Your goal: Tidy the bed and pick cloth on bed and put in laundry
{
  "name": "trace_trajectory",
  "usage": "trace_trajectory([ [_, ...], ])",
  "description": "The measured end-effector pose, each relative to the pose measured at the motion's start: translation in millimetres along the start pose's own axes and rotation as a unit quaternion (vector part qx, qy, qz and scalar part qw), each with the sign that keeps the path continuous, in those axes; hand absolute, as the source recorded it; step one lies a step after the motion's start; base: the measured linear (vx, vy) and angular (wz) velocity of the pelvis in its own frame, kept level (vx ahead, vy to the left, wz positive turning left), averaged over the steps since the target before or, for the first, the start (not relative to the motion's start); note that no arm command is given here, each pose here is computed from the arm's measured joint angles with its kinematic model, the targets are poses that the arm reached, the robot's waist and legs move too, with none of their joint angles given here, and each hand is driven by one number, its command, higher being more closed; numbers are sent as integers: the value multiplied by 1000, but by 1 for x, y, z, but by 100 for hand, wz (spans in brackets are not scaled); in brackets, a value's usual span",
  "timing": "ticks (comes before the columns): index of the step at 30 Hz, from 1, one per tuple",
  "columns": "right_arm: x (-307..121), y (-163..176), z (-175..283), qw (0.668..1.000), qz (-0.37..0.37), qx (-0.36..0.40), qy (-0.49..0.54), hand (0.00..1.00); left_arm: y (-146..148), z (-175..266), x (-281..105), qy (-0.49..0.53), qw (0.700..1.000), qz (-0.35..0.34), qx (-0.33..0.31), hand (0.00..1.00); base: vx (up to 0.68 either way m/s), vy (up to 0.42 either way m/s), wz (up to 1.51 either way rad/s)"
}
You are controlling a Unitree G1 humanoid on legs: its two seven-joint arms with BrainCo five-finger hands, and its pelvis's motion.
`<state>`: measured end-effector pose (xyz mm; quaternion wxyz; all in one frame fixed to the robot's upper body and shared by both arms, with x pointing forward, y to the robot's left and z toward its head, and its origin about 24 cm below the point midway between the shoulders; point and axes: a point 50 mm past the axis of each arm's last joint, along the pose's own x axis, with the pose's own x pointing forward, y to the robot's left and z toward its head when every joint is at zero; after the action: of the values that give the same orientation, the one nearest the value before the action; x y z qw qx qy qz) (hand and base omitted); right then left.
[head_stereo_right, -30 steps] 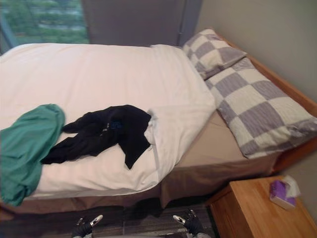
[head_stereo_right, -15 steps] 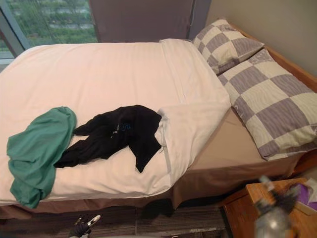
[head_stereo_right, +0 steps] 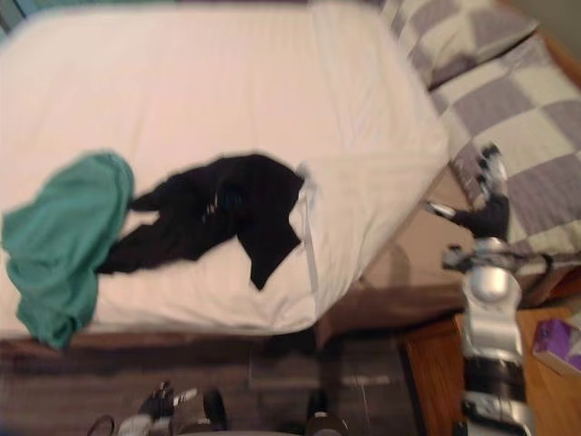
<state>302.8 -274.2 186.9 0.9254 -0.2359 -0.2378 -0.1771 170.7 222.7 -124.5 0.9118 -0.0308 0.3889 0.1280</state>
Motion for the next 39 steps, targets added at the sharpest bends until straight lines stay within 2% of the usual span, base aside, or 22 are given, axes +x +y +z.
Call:
trace_trajectory([
  [5,23,23,25,1000,14,-12,-20,0,-11,26,6,-31,999,0,-9,0,-25,-22,18],
  [14,60,15,49,997,-62,-42,7,0,-25,78,17,-84,996,-19,-14,0,-3,6,12],
  [19,79,6,72,995,-76,-63,-11,0,-30,103,19,-108,994,-31,0,0,-11,4,-1],
  [23,92,-1,94,995,-62,-64,-34,0,-40,122,18,-133,990,-48,-2,0,-39,26,-4],
  [27,96,4,98,999,-1,-47,-23,0,-48,141,17,-151,986,-64,1,0,-1,10,1],
  [28,96,4,98,999,9,-44,-20,100,-49,144,17,-156,986,-66,3,0,22,7,4],
  [39,96,-19,98,998,51,16,-28,100,-52,171,11,-195,975,-103,15,0,18,3,-2],
])
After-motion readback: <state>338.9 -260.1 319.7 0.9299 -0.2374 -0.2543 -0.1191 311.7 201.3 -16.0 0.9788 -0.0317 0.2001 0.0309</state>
